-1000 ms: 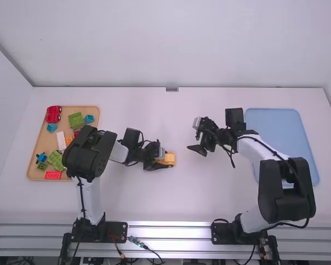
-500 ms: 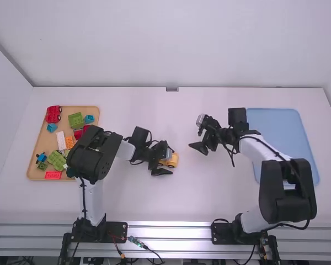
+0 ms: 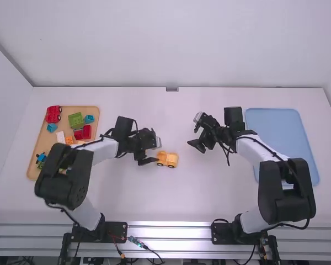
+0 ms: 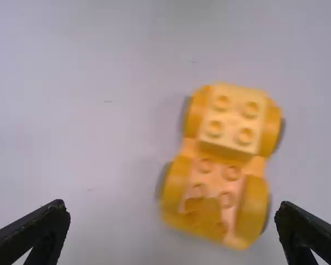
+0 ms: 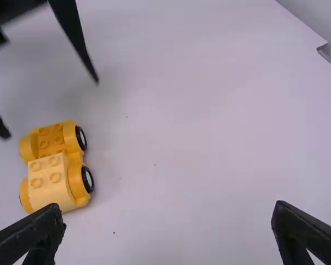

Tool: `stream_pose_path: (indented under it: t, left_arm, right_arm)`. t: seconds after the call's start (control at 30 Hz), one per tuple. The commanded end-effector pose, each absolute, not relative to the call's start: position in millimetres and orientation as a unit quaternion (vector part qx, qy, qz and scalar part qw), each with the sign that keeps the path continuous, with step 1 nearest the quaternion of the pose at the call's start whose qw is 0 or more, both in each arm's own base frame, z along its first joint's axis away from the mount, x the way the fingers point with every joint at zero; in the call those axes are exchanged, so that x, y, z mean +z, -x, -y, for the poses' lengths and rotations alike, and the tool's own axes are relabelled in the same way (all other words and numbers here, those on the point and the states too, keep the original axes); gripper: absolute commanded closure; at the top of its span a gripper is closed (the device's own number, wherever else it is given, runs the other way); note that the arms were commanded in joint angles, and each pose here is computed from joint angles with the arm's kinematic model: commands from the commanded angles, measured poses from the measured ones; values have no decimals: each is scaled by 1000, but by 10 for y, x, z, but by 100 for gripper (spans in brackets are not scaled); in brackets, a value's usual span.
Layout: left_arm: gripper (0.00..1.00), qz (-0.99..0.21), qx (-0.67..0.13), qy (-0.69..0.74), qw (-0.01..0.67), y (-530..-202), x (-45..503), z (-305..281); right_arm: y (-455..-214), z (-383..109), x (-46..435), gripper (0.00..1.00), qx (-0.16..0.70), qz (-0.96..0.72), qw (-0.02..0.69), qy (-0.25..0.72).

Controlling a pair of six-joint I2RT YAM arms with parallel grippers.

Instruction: Assemble lego blocks to make yellow taxi

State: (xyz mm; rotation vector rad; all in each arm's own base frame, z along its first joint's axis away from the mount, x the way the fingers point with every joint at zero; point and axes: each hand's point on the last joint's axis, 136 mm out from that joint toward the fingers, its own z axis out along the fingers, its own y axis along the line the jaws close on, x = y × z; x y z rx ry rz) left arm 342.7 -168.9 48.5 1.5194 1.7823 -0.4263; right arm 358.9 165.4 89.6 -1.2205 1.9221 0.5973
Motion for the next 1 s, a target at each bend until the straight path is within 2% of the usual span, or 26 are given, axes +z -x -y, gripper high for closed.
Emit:
stream_pose_path:
  t: [0.0, 0.1, 0.17, 0.27, 0.37, 0.5, 0.6, 0.83, 0.97]
  left_arm:
    - [1, -749, -90, -527, 392, -3691, 798, 1324]
    - [1, -810, -9, -425, 405, -3916, 1043, 808]
    - [1, -866, 69, -284, 405, -4061, 1222, 155]
    - [1, -902, 101, -135, 397, -4081, 1340, -504]
    - [1, -923, 66, -44, 376, -3982, 1364, -869]
    - [1, -940, -23, 124, 317, -3791, 1371, -1364]
    - [1, -933, -38, 224, 278, -3675, 1367, -1561]
    - [1, -917, -34, 303, 257, -3593, 1318, -1674]
    - [1, -932, -13, 267, 243, -3521, 1257, -1684]
  right_arm:
    - [-3594, -1648, 965, 1, 233, -755, 389, 473]
    - [-3624, -1631, 963, 1, 231, -764, 388, 460]
    - [-3712, -1579, 954, 1, 218, -787, 387, 427]
    - [-3763, -1584, 942, 1, 204, -801, 386, 409]
    - [-3774, -1592, 927, 1, 193, -805, 384, 410]
    - [-3822, -1613, 907, 1, 162, -808, 387, 414]
    - [-3880, -1597, 910, 1, 138, -809, 394, 413]
    - [-3964, -1546, 940, 1, 116, -810, 406, 408]
    - [-3973, -1540, 944, 1, 113, -810, 407, 407]
